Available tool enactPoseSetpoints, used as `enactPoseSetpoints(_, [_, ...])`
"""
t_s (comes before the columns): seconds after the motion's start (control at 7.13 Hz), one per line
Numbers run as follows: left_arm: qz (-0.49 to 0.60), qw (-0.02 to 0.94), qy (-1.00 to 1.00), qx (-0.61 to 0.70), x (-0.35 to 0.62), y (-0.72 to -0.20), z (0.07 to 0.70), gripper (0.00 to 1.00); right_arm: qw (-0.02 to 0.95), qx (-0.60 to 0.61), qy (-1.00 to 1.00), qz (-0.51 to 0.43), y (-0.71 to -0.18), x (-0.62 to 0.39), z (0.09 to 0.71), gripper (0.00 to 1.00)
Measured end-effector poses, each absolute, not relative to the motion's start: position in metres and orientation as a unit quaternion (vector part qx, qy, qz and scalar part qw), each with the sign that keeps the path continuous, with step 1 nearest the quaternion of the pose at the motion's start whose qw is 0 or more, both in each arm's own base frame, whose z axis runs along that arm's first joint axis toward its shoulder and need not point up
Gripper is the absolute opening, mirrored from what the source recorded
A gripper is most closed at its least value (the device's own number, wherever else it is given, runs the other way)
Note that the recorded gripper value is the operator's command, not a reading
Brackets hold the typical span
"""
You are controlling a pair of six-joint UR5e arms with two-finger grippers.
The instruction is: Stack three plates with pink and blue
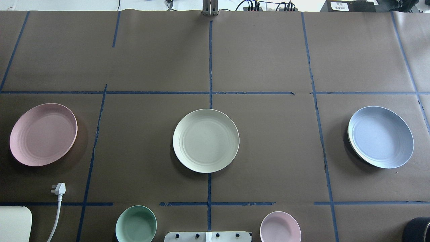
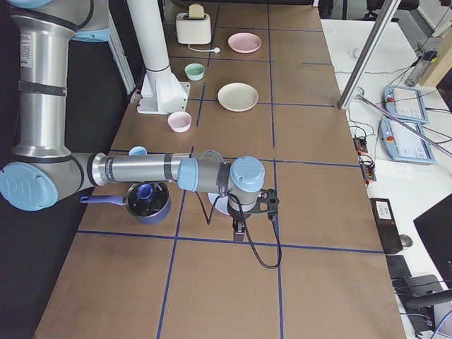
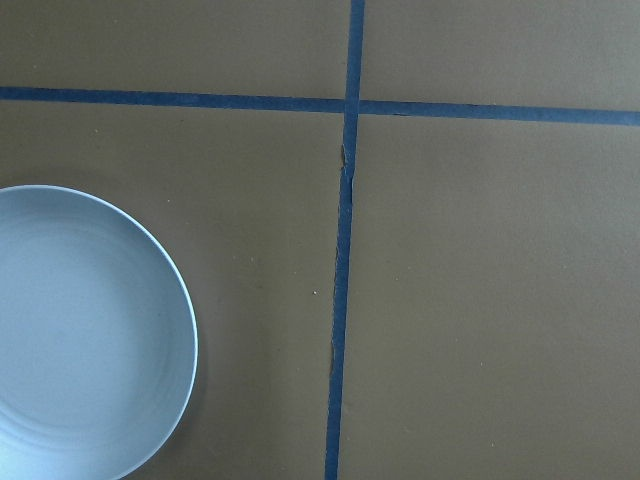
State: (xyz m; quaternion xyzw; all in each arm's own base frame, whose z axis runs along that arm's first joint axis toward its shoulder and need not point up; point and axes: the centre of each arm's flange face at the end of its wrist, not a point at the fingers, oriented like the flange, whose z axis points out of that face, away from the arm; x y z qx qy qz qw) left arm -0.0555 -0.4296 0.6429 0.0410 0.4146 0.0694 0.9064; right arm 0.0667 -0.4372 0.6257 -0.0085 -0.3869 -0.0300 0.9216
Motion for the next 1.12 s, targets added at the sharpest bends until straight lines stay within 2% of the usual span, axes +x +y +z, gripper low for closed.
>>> enactPoseSetpoints(0.42, [0.057, 0.905, 0.42, 0.019, 0.025, -0.438, 0.638, 1.0, 0.921, -0.009, -0.386, -0.057, -0.448, 0.045, 0.619, 1.0])
enactPoseSetpoints(1.12, [0.018, 0.894, 0.447, -0.015, 0.13, -0.455, 0.666, 0.98, 0.921, -0.014, -0.386, -0.06, -0.45, 0.04, 0.62, 1.0])
